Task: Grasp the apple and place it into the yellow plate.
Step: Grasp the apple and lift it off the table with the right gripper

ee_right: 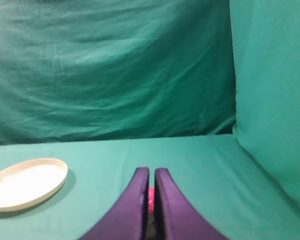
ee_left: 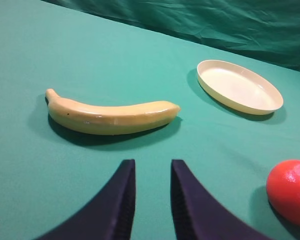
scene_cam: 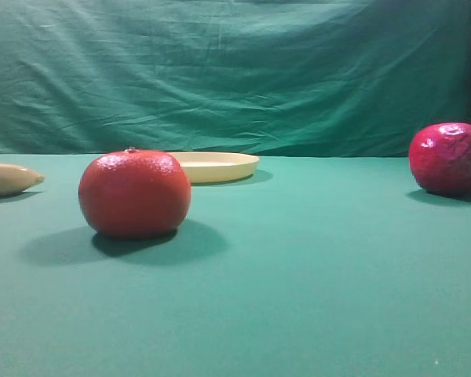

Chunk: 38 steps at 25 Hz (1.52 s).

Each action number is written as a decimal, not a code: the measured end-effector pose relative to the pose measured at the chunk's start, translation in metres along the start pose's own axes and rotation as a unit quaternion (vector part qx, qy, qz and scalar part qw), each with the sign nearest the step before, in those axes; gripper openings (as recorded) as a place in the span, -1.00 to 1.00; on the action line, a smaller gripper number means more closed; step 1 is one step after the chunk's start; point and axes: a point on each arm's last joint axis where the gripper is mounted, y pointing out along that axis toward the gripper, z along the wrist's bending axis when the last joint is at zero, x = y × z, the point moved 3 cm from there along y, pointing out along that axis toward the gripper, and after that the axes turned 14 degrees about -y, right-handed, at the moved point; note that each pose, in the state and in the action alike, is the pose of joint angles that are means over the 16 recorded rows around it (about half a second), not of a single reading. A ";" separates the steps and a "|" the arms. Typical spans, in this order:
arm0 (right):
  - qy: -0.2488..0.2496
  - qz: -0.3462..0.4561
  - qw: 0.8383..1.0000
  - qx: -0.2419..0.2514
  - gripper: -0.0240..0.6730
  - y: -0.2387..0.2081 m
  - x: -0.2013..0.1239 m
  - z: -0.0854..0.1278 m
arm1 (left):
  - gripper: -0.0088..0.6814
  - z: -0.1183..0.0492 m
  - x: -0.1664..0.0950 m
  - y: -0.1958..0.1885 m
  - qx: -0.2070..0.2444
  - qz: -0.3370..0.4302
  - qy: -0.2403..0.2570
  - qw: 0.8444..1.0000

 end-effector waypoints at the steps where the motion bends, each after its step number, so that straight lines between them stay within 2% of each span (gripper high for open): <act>1: -0.005 0.016 1.000 0.003 -0.93 0.004 0.005 -0.001 | -0.52 0.000 0.000 0.000 0.000 0.000 0.000 1.000; 8: -0.047 0.150 0.987 0.033 -0.93 0.046 0.027 -0.004 | -0.52 0.000 0.000 0.000 0.000 0.000 0.000 1.000; 18: -0.081 0.311 0.943 0.083 -0.93 0.117 0.027 -0.003 | -0.52 0.000 0.000 0.000 0.000 0.000 0.000 1.000; 22: -0.084 0.354 0.926 0.098 -0.86 0.146 0.021 -0.001 | -0.52 0.000 0.000 0.000 0.000 0.000 0.000 1.000; 26: -0.088 0.387 0.911 0.116 -0.55 0.175 0.014 0.002 | -0.52 0.000 0.000 0.000 0.000 0.000 0.000 1.000; 35: -0.103 0.432 0.882 0.156 0.47 0.238 -0.006 0.017 | -0.52 0.000 0.000 0.000 0.000 0.000 0.000 1.000; 38: -0.106 0.445 0.874 0.166 0.75 0.259 -0.016 0.023 | -0.52 0.000 0.000 0.000 0.000 0.000 0.000 1.000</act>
